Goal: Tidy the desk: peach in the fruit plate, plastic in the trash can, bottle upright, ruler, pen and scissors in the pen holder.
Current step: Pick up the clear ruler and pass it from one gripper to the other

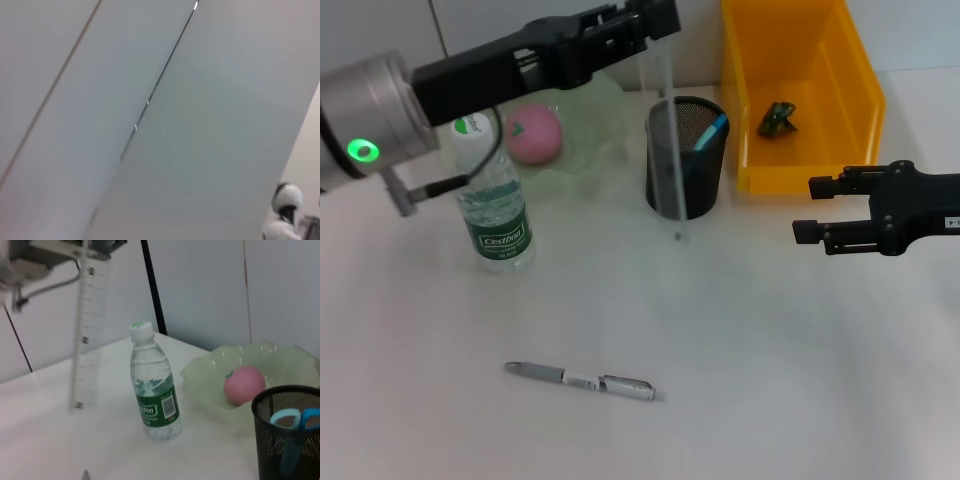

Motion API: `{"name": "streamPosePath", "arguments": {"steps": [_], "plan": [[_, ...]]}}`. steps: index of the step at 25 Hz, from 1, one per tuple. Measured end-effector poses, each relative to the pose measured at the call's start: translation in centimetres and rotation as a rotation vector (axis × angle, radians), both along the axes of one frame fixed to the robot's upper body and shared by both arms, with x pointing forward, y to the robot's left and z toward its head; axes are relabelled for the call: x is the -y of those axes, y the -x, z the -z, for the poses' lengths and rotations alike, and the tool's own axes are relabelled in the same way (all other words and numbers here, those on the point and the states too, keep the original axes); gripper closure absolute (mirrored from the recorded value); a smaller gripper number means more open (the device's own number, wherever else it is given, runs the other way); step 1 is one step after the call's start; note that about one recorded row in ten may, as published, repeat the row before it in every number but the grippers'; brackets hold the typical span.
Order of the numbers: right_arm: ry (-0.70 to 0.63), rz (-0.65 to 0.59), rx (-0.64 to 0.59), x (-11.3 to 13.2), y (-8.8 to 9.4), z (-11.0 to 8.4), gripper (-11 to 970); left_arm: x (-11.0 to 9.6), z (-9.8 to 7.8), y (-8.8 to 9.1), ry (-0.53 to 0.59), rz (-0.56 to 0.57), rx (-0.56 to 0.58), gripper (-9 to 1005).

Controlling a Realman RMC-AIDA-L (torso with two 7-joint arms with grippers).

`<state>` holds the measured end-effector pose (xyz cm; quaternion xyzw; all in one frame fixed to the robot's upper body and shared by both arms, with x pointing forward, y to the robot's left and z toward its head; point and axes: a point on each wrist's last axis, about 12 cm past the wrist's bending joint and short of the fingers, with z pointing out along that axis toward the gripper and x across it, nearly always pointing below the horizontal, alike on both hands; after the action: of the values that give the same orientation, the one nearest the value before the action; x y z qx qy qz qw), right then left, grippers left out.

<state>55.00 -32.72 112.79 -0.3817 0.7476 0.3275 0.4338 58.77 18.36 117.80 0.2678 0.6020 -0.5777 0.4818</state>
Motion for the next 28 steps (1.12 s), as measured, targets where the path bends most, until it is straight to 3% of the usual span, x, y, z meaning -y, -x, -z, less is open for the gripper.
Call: {"name": "streamPosePath", "arguments": {"steps": [3, 5, 8, 15, 23, 28], "plan": [[-0.03, 0.012, 0.004, 0.1, 0.4, 0.1, 224, 0.8, 1.8, 0.4, 0.069, -0.098, 0.123, 623], [-0.035, 0.014, 0.004, 0.1, 0.5, 0.2, 224, 0.9, 2.3, 0.6, 0.082, -0.124, 0.143, 623], [-0.046, 0.022, 0.005, 0.1, 1.0, 0.6, 225, 1.2, 4.3, 1.4, 0.143, -0.271, 0.222, 623], [-0.107, 0.068, 0.128, -0.4, 1.6, 1.4, 227, 2.5, 6.8, 3.3, 0.125, -0.454, 0.284, 623], [-0.233, 0.095, 0.349, -2.6, 1.3, 3.1, 229, 5.0, 7.8, 3.9, 0.012, -0.545, 0.289, 623], [-0.294, 0.094, 0.41, -4.8, 1.0, 4.0, 230, 5.9, 8.0, 4.4, -0.024, -0.542, 0.316, 623]]}}
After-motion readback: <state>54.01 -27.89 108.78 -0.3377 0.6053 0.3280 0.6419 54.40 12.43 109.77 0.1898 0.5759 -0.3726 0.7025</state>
